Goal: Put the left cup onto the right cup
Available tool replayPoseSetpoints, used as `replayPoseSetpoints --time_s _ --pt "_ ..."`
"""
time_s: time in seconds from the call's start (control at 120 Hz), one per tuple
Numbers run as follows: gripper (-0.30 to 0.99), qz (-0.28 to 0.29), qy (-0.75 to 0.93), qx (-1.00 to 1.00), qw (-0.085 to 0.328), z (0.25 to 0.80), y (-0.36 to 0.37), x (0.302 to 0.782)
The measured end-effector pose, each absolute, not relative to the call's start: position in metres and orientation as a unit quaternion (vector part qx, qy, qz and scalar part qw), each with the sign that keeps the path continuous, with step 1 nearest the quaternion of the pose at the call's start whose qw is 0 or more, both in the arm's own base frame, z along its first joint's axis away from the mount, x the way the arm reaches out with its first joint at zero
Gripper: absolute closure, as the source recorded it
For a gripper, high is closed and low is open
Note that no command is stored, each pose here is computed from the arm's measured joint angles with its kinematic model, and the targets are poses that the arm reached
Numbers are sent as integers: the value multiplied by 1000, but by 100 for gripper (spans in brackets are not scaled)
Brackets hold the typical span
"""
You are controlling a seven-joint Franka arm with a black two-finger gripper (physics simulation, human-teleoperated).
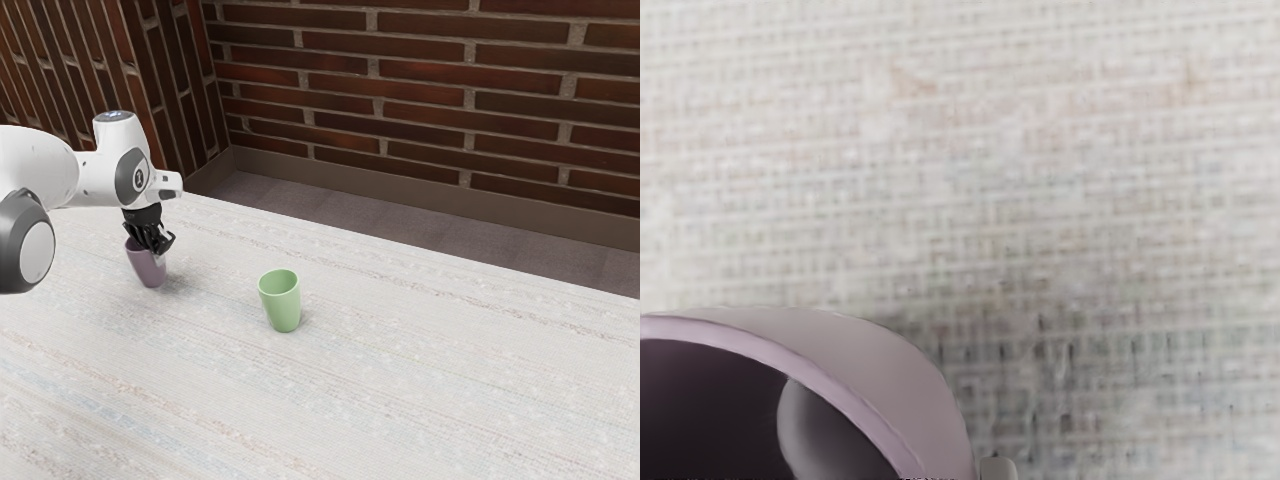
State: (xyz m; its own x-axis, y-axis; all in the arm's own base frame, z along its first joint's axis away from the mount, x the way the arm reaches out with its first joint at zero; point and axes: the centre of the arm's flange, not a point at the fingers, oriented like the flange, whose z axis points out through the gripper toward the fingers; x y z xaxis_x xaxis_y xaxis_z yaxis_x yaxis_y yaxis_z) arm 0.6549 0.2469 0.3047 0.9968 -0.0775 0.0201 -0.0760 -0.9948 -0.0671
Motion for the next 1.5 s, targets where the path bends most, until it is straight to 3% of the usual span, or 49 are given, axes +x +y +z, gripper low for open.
replayPoseSetpoints --time_s 0.45,0.842,1.5 --pt "78 -38 39 -998 24 379 238 642" --pt "78 -41 80 -996 -3 438 167 611" --pt "78 -32 143 -989 12 498 49 591"
